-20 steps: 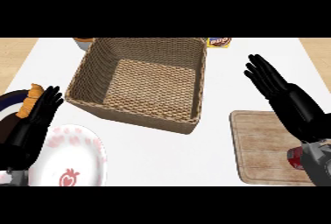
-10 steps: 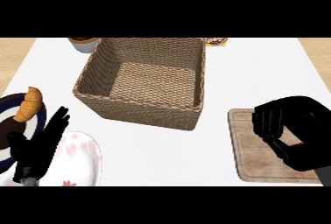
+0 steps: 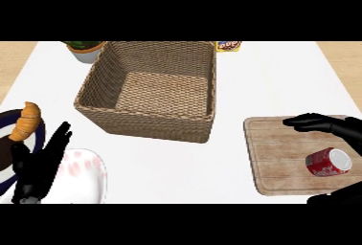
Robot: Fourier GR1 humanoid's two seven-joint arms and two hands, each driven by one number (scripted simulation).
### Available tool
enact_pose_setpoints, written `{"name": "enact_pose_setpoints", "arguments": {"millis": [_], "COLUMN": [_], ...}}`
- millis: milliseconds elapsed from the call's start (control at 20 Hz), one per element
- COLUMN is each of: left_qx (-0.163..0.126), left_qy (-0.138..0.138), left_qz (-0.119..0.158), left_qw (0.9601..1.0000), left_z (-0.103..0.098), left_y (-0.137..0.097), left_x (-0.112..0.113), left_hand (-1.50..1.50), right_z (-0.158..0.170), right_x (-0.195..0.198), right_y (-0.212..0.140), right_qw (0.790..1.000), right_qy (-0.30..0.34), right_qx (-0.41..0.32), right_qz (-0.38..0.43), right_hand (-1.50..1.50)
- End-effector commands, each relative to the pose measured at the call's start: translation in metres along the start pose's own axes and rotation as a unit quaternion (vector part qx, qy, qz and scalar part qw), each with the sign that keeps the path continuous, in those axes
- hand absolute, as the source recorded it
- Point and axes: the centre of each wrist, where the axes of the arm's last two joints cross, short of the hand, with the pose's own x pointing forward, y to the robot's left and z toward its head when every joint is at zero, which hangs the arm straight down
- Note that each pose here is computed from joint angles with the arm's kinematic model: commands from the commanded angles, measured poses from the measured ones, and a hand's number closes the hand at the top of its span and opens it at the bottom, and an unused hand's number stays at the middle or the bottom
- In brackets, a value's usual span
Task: Pick the can from the cutting board and place it in the basket
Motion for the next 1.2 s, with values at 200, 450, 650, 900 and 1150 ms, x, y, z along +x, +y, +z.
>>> {"name": "enact_pose_setpoints", "arguments": {"millis": [200,450,650,900,1150], "left_qx": [-0.021,-0.013,-0.025,-0.022,-0.02], "left_qy": [0.093,0.094,0.095,0.093,0.091], "left_qz": [0.011,0.01,0.017,0.009,0.009], "left_qw": [0.9954,0.9954,0.995,0.9954,0.9956], "left_z": [0.015,0.012,0.01,0.018,0.004], "left_y": [-0.016,-0.021,-0.023,-0.014,-0.009], "left_x": [-0.045,-0.041,-0.034,-0.038,-0.032], "left_hand": [0.0,0.0,0.0,0.0,0.0], "right_z": [0.013,0.025,0.03,0.033,0.04], "right_x": [0.081,0.122,0.14,0.151,0.146], "right_y": [-0.092,-0.135,-0.157,-0.165,-0.169], "right_qw": [0.956,0.938,0.916,0.89,0.881], "right_qy": [0.092,0.132,0.201,0.245,0.249], "right_qx": [-0.007,0.051,0.132,0.189,0.199], "right_qz": [0.279,0.315,0.322,0.337,0.348], "right_hand": [-1.5,-1.5,-1.5,-1.5,-1.5]}}
